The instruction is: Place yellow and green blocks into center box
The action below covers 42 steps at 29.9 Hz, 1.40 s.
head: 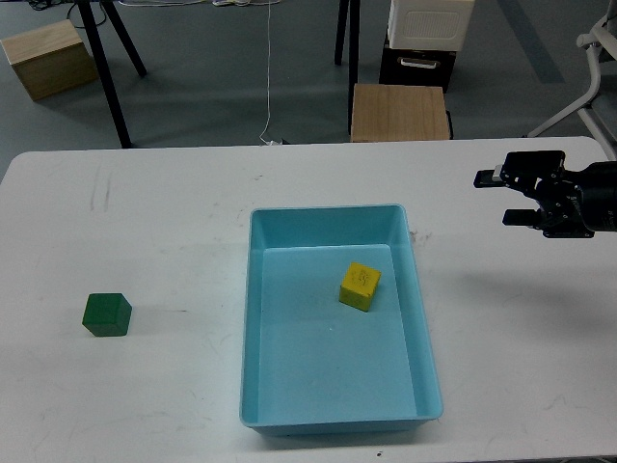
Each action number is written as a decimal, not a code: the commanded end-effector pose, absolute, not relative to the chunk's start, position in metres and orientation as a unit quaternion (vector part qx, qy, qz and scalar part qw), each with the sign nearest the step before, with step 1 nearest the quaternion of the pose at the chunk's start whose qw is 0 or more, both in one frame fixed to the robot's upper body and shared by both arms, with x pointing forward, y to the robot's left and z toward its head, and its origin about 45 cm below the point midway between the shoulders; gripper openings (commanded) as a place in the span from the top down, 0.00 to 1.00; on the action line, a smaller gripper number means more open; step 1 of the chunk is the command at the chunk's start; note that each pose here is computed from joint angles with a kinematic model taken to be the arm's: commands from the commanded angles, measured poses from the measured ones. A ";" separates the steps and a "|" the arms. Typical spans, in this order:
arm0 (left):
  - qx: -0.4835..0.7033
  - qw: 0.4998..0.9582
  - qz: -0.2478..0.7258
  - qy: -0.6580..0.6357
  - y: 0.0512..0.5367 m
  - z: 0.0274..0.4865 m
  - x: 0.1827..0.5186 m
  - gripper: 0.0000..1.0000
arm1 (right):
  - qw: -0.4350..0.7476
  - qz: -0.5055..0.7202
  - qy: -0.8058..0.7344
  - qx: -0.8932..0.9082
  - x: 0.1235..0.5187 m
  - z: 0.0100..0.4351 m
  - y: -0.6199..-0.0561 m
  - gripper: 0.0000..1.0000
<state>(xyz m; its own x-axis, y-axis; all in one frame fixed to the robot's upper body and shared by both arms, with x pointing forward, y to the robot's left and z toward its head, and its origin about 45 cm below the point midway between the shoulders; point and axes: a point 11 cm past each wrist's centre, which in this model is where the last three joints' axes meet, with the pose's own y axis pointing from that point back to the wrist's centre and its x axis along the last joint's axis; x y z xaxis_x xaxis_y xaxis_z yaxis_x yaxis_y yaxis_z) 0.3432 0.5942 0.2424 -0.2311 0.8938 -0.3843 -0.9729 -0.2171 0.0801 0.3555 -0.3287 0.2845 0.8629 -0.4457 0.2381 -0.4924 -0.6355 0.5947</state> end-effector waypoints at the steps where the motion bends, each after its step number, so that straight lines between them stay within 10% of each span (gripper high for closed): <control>1: -0.076 0.622 0.768 0.136 0.598 0.243 0.339 0.00 | 0.338 0.034 -0.261 0.904 0.356 0.285 -0.329 0.03; 15: -0.098 0.603 0.783 0.112 0.613 0.257 0.338 0.00 | 0.331 -0.019 -0.301 0.894 0.314 0.270 -0.367 0.02; 28: -0.083 0.604 0.784 0.120 0.612 0.247 0.333 0.00 | 0.079 0.128 -0.472 0.869 0.350 0.485 -0.401 0.02; 42: -0.017 0.634 0.766 0.107 0.603 0.242 0.337 0.00 | 0.046 0.156 -0.483 0.860 0.343 0.518 -0.406 0.02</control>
